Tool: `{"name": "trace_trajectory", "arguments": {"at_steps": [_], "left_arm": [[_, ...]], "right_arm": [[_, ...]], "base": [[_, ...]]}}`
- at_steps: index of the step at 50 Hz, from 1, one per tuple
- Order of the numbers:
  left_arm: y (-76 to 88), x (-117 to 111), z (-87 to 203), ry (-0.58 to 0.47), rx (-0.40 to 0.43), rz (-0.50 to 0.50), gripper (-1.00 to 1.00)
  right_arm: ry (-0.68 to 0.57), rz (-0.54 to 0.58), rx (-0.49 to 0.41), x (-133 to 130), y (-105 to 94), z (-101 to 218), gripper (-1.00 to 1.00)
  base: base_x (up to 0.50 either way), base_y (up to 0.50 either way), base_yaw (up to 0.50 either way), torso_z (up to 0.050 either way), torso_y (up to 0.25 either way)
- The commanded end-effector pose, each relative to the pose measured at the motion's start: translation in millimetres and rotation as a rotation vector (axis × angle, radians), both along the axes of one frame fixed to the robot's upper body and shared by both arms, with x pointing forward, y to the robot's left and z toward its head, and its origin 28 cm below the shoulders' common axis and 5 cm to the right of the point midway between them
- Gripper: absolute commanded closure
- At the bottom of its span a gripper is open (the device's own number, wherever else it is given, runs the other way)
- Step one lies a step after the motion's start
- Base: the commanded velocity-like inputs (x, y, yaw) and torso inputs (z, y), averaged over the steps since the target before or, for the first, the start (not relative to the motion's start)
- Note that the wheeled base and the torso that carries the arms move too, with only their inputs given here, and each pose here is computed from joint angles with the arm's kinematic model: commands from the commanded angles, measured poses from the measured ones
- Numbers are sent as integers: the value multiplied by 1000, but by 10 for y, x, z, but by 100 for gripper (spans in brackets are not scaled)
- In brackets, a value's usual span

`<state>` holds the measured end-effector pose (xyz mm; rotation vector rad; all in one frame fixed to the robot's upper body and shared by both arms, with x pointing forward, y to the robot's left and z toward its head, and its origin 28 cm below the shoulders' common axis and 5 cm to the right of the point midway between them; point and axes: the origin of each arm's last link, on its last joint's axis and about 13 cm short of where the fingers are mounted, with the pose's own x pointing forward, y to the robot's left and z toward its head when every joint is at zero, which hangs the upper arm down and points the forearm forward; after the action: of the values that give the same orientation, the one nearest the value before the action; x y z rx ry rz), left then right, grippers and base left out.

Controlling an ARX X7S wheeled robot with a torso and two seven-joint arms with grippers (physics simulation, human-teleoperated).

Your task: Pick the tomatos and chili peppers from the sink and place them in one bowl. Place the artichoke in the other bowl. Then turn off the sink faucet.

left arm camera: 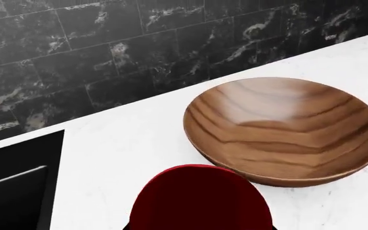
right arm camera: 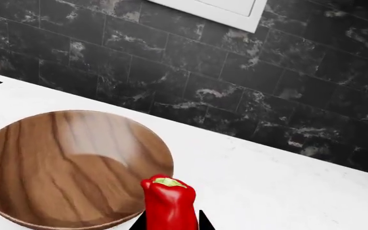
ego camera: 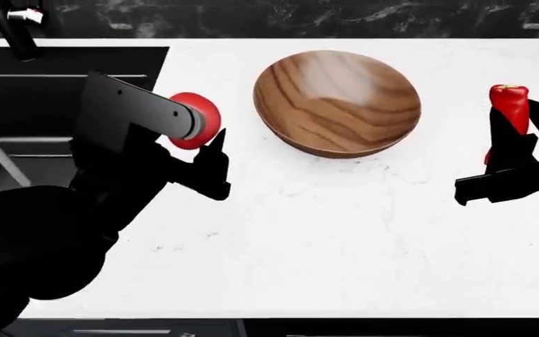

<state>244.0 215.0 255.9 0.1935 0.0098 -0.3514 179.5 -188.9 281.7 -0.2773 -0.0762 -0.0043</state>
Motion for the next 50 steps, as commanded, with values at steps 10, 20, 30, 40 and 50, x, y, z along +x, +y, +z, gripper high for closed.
{"name": "trace_trajectory", "arguments": {"at_steps": [10, 20, 30, 40, 50], "left_arm": [[33, 11, 77, -30, -26, 11, 100], [28, 7, 79, -29, -27, 9, 100], [36, 12, 76, -29, -28, 11, 100], [46, 16, 69, -26, -33, 15, 100], [31, 20, 50, -23, -32, 13, 100]], "right_arm": [[-13, 12, -18, 6, -1, 4, 100], [4, 12, -10, 50, 9, -18, 100], [12, 27, -15, 85, 28, -29, 100], [23, 39, -28, 75, 25, -39, 100], [19, 45, -28, 70, 18, -28, 100]], "base": [[450, -39, 0, 0, 2], [239, -218, 0, 0, 0], [185, -168, 0, 0, 1], [268, -38, 0, 0, 1], [225, -4, 0, 0, 2]]}}
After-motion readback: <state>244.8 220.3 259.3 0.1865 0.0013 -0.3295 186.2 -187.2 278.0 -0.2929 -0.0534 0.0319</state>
